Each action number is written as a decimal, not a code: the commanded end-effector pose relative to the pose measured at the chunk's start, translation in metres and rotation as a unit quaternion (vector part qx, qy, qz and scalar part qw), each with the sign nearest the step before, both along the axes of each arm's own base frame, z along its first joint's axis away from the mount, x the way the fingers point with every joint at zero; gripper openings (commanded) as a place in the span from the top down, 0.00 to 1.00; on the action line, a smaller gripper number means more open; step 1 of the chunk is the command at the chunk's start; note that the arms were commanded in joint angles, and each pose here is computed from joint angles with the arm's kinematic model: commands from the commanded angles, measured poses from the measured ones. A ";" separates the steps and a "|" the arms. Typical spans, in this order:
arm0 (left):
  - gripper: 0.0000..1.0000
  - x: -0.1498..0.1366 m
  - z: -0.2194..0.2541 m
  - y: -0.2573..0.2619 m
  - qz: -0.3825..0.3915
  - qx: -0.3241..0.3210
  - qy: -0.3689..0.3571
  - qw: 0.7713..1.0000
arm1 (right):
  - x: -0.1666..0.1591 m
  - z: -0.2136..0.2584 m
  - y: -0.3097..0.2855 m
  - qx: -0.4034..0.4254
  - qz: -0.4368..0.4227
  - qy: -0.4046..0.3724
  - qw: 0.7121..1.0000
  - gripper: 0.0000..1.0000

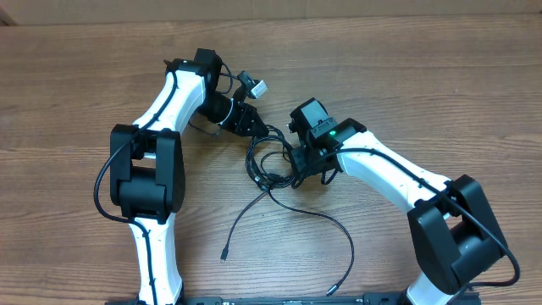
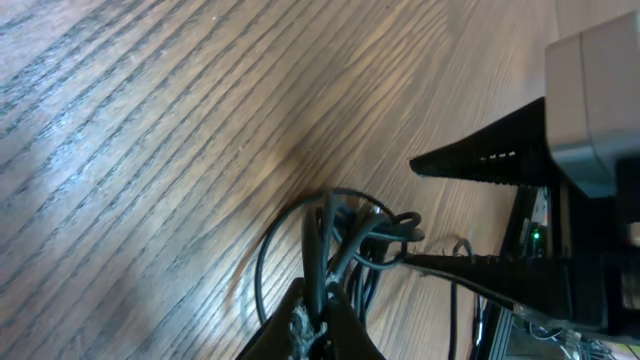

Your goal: Untangle cables

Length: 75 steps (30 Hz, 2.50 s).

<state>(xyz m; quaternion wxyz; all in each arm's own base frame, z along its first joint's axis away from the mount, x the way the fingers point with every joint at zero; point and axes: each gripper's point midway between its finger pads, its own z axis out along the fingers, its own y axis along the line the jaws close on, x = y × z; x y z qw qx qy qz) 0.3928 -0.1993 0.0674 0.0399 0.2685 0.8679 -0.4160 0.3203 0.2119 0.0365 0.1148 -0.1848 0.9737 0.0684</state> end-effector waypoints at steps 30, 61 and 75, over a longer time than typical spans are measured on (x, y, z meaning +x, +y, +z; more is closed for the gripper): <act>0.96 0.003 -0.003 0.000 -0.001 0.007 0.001 1.000 | 0.057 0.020 -0.016 0.027 -0.178 -0.108 0.978 0.48; 0.96 -0.018 0.021 -0.013 -0.069 -0.084 -0.029 0.994 | 0.038 0.047 -0.033 0.237 -0.273 0.099 0.927 0.51; 0.95 -0.033 0.048 -0.023 -0.114 -0.180 -0.077 0.974 | 0.037 0.053 -0.026 0.288 -0.473 0.203 0.808 0.43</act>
